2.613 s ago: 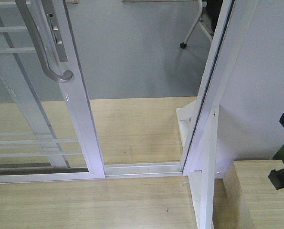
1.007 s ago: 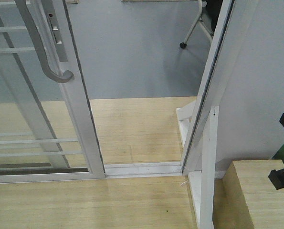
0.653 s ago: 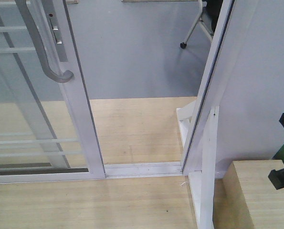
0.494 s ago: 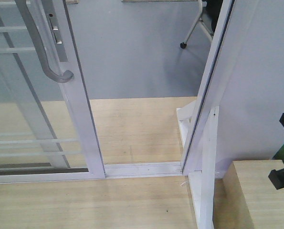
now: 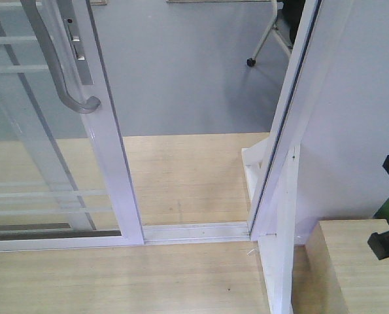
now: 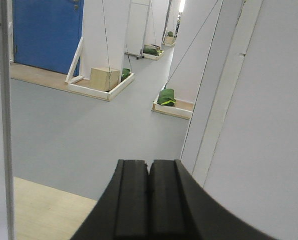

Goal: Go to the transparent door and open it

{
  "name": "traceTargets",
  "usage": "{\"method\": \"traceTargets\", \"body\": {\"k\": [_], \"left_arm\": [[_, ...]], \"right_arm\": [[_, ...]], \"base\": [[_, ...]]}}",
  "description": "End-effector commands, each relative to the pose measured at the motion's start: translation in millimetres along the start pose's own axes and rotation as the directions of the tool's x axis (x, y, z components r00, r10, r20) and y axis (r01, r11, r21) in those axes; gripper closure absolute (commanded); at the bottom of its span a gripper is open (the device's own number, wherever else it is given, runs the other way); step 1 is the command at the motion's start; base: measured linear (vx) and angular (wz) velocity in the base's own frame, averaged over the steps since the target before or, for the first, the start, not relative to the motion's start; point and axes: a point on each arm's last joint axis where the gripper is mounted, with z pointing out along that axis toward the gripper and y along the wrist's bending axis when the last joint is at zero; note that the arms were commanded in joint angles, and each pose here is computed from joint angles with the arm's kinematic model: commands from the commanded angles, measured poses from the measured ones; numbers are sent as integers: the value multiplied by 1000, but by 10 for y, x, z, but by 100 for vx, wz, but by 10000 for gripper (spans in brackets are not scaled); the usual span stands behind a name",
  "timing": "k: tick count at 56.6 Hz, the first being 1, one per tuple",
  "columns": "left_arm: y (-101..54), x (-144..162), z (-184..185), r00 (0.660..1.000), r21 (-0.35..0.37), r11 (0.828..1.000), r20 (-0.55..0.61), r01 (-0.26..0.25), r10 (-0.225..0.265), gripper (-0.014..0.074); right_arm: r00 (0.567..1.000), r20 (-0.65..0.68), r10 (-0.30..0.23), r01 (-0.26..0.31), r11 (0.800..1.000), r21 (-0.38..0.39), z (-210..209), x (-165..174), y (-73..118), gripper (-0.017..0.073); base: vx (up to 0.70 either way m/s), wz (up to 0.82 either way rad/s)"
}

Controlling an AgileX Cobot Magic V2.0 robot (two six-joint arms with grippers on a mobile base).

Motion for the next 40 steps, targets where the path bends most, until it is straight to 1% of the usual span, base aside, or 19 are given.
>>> {"method": "traceTargets", "body": {"k": [1,18,20,21,25,27,28,29,30,37,40], "left_arm": [[2,-44,-5,997,0,1000,81,9,-9,594],[2,-44,-5,997,0,1000,81,9,-9,594],[2,-44,-5,997,0,1000,81,9,-9,594],[2,-44,-5,997,0,1000,81,9,-9,594],[2,-44,-5,997,0,1000,81,9,-9,594],[2,-44,-5,997,0,1000,81,9,-9,594],[2,-44,-5,997,0,1000,81,9,-9,594],[2,-44,-5,997,0,1000,81,9,-9,594],[2,-44,-5,997,0,1000,81,9,-9,594],[2,-44,-5,997,0,1000,81,9,-9,594],[2,-44,-5,997,0,1000,81,9,-9,594]], "right_arm": [[996,84,-2,4,1000,-14,-4,-147,1,561],[997,83,-2,3,1000,-13,-3,-146,1,561],[996,85,9,-9,1000,-12,-4,-148,-1,561],[996,87,5,-4,1000,-11,-4,-150,-1,561],[996,85,17,-17,1000,-1,-13,-140,-10,561],[996,87,11,-12,1000,2,-24,-108,-7,561],[996,87,21,-21,1000,3,-29,-89,-6,561],[996,92,13,-14,1000,4,-40,-63,-1,561],[995,94,20,-21,1000,4,-47,-40,2,561],[990,139,33,-33,999,1,-162,238,55,561],[988,148,49,-50,999,0,-213,399,81,561]], "base": [[0,0],[0,0],[0,0],[0,0],[0,0],[0,0],[0,0],[0,0],[0,0],[0,0],[0,0]]}}
